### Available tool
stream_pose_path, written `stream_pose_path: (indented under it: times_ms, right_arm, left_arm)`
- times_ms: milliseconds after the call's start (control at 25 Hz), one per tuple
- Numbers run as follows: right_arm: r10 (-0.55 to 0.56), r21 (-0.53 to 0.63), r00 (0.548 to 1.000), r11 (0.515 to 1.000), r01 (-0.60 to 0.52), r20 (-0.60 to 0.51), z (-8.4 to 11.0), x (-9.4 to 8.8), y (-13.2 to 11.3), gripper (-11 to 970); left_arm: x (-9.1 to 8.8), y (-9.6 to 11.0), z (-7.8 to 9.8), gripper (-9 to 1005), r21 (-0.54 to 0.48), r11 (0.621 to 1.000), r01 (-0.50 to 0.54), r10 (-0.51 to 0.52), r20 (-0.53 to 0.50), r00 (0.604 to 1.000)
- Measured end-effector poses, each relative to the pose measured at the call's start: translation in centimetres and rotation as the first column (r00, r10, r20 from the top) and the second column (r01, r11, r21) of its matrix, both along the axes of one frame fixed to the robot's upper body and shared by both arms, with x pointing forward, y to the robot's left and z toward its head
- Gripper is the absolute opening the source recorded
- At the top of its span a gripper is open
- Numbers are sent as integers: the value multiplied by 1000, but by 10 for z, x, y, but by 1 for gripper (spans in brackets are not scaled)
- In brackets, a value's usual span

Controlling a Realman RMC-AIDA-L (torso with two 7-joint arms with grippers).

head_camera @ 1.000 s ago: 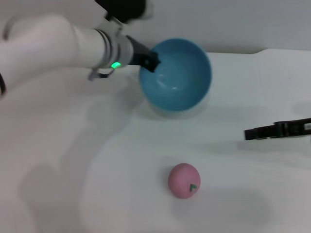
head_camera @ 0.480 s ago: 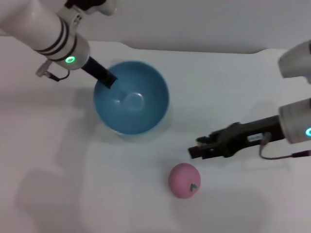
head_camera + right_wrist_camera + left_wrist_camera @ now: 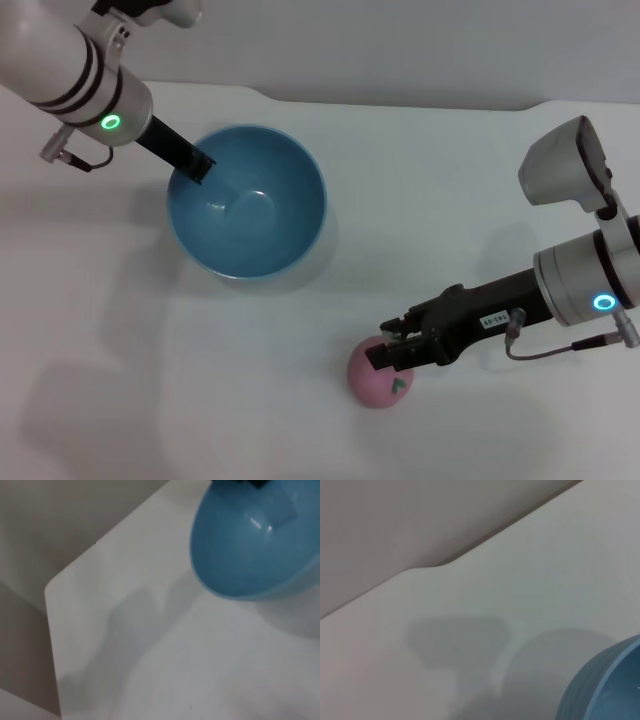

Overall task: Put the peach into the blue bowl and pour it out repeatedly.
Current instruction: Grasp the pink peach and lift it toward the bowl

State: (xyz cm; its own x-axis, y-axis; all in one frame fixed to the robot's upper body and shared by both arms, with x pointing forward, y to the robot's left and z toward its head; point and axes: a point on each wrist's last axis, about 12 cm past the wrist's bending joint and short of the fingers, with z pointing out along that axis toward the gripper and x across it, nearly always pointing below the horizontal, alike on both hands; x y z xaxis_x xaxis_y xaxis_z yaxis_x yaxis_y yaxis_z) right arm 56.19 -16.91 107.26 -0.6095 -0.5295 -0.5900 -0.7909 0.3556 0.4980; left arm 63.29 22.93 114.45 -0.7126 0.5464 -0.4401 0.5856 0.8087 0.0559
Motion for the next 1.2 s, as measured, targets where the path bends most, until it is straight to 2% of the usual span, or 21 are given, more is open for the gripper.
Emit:
stream_pose_path:
  times_ms: [200, 560, 880, 1200]
  right_arm:
    - [-17, -21, 1000, 1000, 17, 4, -4, 1, -2, 501]
    - [-26, -143, 1000, 989, 28, 12, -20, 0, 5, 494]
    - [-47, -179, 999, 983, 42, -20, -26, -3, 10, 488]
    - [-62, -197, 998, 979, 60, -7, -29, -2, 10, 481]
  left_arm:
    - [-1, -1, 0, -2, 2, 1000, 5, -5, -1, 1000]
    - [-1, -2, -1, -1, 3, 1000, 7, -7, 2, 1000]
    - [0, -5, -1, -2, 3, 1000, 13, -13, 4, 1000]
    - [0, -6, 0, -1, 3, 1000, 16, -16, 6, 1000]
